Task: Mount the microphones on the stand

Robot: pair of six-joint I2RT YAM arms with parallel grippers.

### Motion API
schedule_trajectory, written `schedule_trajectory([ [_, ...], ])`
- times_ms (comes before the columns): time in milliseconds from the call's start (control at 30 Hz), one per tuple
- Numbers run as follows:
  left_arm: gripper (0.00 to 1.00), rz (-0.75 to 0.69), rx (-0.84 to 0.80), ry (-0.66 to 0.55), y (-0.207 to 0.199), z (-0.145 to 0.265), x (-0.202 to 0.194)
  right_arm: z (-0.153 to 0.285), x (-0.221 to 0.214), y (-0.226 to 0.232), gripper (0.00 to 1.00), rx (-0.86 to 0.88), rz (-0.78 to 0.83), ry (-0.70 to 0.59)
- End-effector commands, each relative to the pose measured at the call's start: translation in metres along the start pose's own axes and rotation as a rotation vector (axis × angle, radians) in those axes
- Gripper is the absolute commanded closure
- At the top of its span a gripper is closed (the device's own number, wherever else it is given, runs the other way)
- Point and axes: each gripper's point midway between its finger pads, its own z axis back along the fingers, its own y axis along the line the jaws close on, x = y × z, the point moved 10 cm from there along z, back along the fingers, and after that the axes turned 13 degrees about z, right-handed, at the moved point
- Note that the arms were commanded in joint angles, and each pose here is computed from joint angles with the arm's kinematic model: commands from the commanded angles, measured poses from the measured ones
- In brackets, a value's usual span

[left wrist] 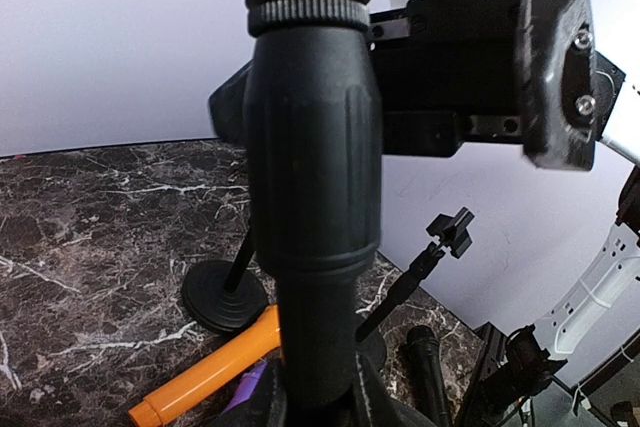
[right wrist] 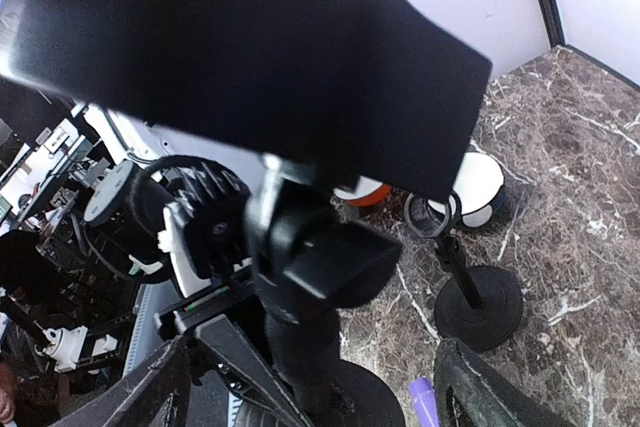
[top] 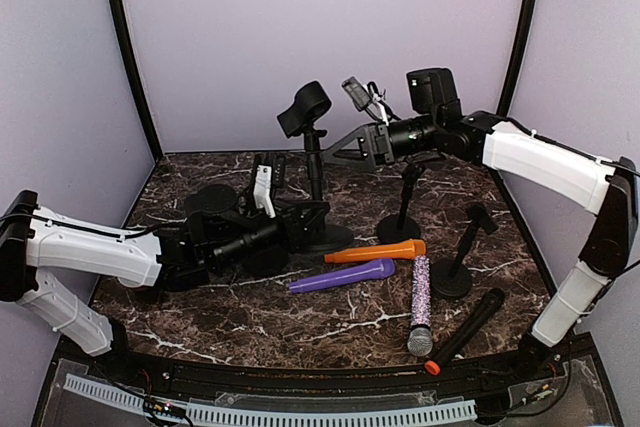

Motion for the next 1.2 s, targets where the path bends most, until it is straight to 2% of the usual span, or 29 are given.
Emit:
schedule_trajectory([
  [0, 1.00, 0.001, -0.116, -0.114, -0.028, -0.002, 0.032, -0.011, -0.001, -0.005, 0.15, -0.041, -0.008, 0.021],
  [267, 1.00, 0.007, -0.175, -0.115, -0.031, -0.001, 0.030, -0.016, -0.018, -0.024, 0.19, -0.136, -0.095, 0.067],
  [567, 1.00, 0.025, -0.182, -0.137, -0.028, 0.004, 0.029, 0.043, -0.035, -0.062, 0.19, -0.376, -0.229, 0.045],
  [667, 1.00, 0.030, -0.170, -0.132, -0.025, 0.003, 0.026, 0.043, -0.021, -0.051, 0.19, -0.328, -0.147, 0.029],
  [833, 1.00, 0.047, -0.127, -0.119, -0.020, 0.000, 0.022, 0.032, 0.000, -0.016, 0.19, -0.092, 0.007, -0.023],
  [933, 1.00, 0.051, -0.107, -0.101, -0.018, -0.003, 0.020, 0.030, 0.013, 0.009, 0.18, -0.012, 0.095, -0.045],
  [1167, 1.00, 0.047, -0.124, -0.078, -0.020, -0.007, 0.018, 0.011, 0.020, 0.009, 0.19, 0.013, 0.063, -0.063],
])
